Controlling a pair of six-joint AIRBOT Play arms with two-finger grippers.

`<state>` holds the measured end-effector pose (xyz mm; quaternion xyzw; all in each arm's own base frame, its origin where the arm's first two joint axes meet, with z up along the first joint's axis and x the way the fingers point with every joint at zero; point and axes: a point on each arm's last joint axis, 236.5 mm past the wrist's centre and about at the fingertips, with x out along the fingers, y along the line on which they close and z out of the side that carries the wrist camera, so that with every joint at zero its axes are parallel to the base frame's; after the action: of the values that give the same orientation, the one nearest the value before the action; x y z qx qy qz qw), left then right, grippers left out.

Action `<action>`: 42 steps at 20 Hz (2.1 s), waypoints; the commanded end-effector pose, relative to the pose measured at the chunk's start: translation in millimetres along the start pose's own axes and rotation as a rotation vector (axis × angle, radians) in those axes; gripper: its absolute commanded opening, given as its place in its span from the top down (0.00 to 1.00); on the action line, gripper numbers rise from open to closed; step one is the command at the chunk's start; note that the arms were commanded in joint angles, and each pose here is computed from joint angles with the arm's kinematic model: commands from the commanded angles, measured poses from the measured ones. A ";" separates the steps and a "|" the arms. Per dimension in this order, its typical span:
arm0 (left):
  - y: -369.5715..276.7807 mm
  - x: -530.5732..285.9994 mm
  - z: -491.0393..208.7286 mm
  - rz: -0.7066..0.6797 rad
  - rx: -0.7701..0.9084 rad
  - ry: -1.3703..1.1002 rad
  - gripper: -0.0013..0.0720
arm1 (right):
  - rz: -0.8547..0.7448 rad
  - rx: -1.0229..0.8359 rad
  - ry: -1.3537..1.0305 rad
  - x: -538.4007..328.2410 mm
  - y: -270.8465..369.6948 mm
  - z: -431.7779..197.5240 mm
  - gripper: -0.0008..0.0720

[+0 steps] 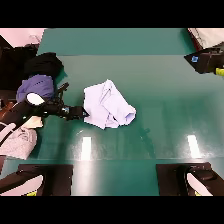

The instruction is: Fold the shirts.

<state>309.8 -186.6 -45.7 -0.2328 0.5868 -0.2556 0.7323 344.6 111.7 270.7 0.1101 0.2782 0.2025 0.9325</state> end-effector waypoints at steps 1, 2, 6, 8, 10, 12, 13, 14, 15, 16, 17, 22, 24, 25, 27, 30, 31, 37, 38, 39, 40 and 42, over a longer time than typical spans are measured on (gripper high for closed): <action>-0.2 13.7 8.4 -0.050 -0.032 -0.033 0.22 | 0.003 0.001 0.029 0.6 0.4 -6.9 0.96; -0.5 13.6 9.0 -0.052 -0.032 -0.035 0.41 | 0.005 0.001 0.045 0.6 0.7 -10.7 0.96; 2.5 13.6 13.9 -0.039 -0.023 -0.056 0.50 | 0.014 0.021 0.196 13.9 -3.8 -42.8 0.96; 2.4 13.5 13.9 -0.039 -0.021 -0.056 0.93 | 0.035 0.031 0.309 29.5 -2.7 -68.1 0.96; 1.3 13.2 12.8 -0.043 -0.012 -0.052 0.96 | 0.062 0.035 0.398 49.9 3.4 -98.6 0.96; -6.2 8.9 9.7 -0.054 0.027 -0.016 0.96 | 0.085 0.047 0.510 68.5 9.1 -142.3 0.96; -11.7 3.7 9.7 -0.055 0.067 0.006 0.96 | 0.094 0.055 0.574 75.9 11.4 -167.5 0.92; -18.1 -3.0 10.8 -0.056 0.109 0.023 0.96 | 0.098 0.068 0.638 83.4 12.6 -194.5 0.49; -24.9 -10.3 13.0 -0.057 0.148 0.033 0.96 | 0.102 0.086 0.685 91.1 14.4 -215.9 0.15; -32.9 -18.2 16.9 -0.061 0.183 0.034 0.96 | 0.120 0.124 0.712 102.0 20.5 -233.7 0.13; -41.2 -24.7 21.1 -0.071 0.206 0.030 0.96 | 0.136 0.157 0.727 113.7 26.4 -246.9 0.13; -54.1 -34.5 25.4 -0.090 0.240 0.032 0.96 | 0.129 0.201 0.731 167.7 35.4 -280.8 0.13; -53.8 -34.5 25.4 -0.088 0.241 0.032 0.96 | 0.133 0.189 0.755 176.4 40.2 -288.2 0.29; -53.5 -34.5 25.3 -0.087 0.242 0.033 0.96 | 0.135 0.184 0.758 179.9 41.8 -288.5 0.47; -53.4 -35.1 25.9 -0.084 0.246 0.031 0.96 | 0.150 0.134 0.739 183.2 43.1 -280.0 0.97; -52.5 -60.1 43.5 -0.010 0.318 0.021 0.96 | 0.122 0.030 0.645 175.1 31.4 -231.5 0.97; -61.7 -82.4 59.5 0.007 0.365 -0.020 0.96 | 0.096 -0.010 0.591 165.2 22.5 -202.1 0.97; -178.0 -304.4 141.0 0.141 0.673 -0.580 0.96 | -0.102 -0.091 0.047 28.5 -18.4 19.6 0.97; -202.1 -336.6 138.3 0.159 0.731 -0.662 0.96 | -0.120 -0.102 -0.048 -2.2 -15.9 47.8 0.97; -228.8 -369.3 130.3 0.179 0.796 -0.746 0.96 | -0.135 -0.118 -0.138 -34.4 -10.2 72.0 0.97; -253.2 -398.8 119.0 0.190 0.839 -0.825 0.96 | -0.146 -0.136 -0.213 -63.7 -2.8 89.3 0.97; -292.4 -443.6 91.4 0.194 0.904 -0.948 0.96 | -0.163 -0.171 -0.345 -121.1 15.2 113.9 0.97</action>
<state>343.4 -122.9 405.7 0.0317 0.1583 -0.3033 0.9391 358.9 88.2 346.4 0.0516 0.2028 0.1594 0.9648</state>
